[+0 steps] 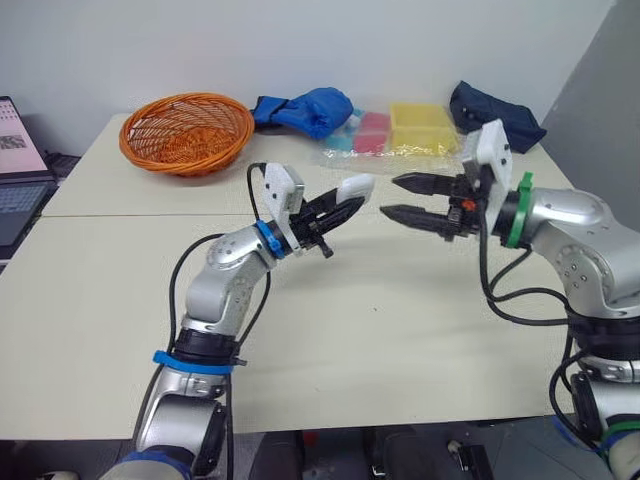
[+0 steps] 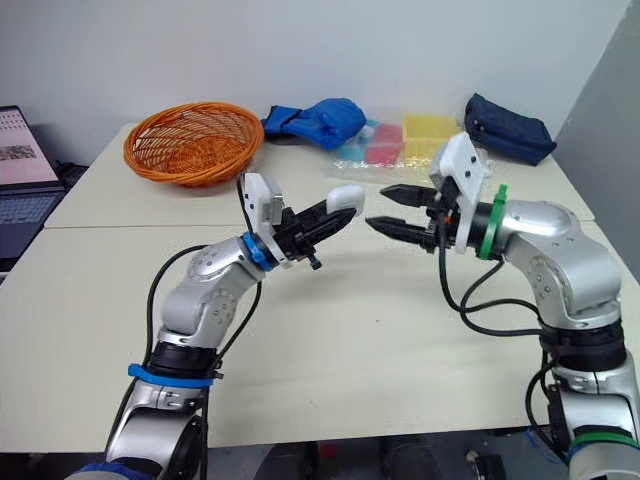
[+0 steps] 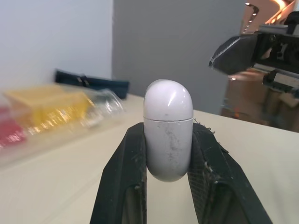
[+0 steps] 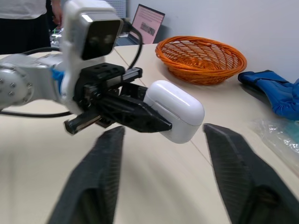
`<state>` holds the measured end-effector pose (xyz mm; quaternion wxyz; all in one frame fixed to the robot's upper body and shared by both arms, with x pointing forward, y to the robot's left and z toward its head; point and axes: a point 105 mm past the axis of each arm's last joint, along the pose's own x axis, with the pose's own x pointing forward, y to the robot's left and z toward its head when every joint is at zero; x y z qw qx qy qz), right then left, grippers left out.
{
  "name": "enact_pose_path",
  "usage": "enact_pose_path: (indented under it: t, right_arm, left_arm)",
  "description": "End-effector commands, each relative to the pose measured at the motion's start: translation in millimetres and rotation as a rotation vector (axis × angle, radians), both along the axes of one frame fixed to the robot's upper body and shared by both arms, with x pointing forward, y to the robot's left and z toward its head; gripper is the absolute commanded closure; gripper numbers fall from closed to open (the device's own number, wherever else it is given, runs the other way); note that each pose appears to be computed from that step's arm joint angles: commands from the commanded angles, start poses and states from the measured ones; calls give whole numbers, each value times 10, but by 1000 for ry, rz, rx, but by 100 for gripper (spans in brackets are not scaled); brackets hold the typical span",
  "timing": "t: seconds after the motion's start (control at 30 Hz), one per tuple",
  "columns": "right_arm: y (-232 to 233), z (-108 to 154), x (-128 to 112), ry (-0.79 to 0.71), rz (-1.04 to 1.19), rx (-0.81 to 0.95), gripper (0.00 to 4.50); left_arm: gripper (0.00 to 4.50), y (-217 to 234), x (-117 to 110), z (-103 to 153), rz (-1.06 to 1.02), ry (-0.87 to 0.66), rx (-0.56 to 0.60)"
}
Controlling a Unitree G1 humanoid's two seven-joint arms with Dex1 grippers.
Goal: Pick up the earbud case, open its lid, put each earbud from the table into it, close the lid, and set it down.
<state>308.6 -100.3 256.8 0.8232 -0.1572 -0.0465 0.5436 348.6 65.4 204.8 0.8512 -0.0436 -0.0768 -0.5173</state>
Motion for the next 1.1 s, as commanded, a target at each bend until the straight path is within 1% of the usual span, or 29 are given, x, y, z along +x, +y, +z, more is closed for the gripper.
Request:
enact_pose_path:
  t: [0.03, 0.07, 0.13, 0.17, 0.23, 0.27, 0.33, 0.4, 0.47, 0.63, 0.67, 0.73, 0.8, 0.9, 1.0, 1.1]
  right_arm:
    - [-68, -38, -143, -60, 78, -45, 27]
    - [-93, -97, -155, -57, 86, -58, 3]
    - [-151, -244, -172, -54, 99, -84, 3]
    - [-163, -288, -173, -55, 101, -90, 3]
    - [-183, -363, -175, -58, 106, -101, 3]
    - [-190, -385, -164, -53, 98, -94, 3]
    - [-181, -439, -154, -59, 83, -96, 3]
    - [-154, -496, -178, -61, 91, -106, 3]
    - [-137, -537, -202, -57, 103, -115, 3]
    - [-150, -690, -251, -45, 133, -167, 3]
    - [-200, -798, -269, -43, 149, -210, 3]
    - [-263, -930, -297, -43, 172, -262, 3]
    - [-295, -951, -287, -39, 168, -253, 3]
    - [-327, -1010, -312, -59, 200, -301, 3]
    - [-304, -953, -285, -53, 188, -262, 3]
    - [-281, -934, -259, -56, 181, -250, 3]
  left_arm:
    - [374, 140, -13, 0, -55, 203, -47]
    - [374, 194, -7, -38, -57, 274, -58]
    - [374, 327, 32, -233, -17, 453, -74]
    - [374, 373, 46, -307, 4, 507, -76]
    - [374, 409, 6, -429, 2, 620, -111]
    - [374, 415, -20, -484, 2, 661, -130]
    - [374, 406, -122, -677, -1, 779, -163]
    - [374, 338, -267, -845, -24, 892, -205]
    - [374, 293, -331, -923, -29, 954, -233]
    - [374, 239, -301, -1044, 13, 1009, -258]
    - [374, 212, -300, -1110, 23, 1014, -245]
    - [374, 178, -307, -1183, 32, 1017, -228]
    - [374, 192, -273, -1245, 65, 1025, -231]
    - [374, 198, -273, -1289, 62, 1028, -226]
    - [374, 254, -276, -1358, 94, 1046, -202]
    - [374, 299, -305, -1374, 97, 1041, -181]
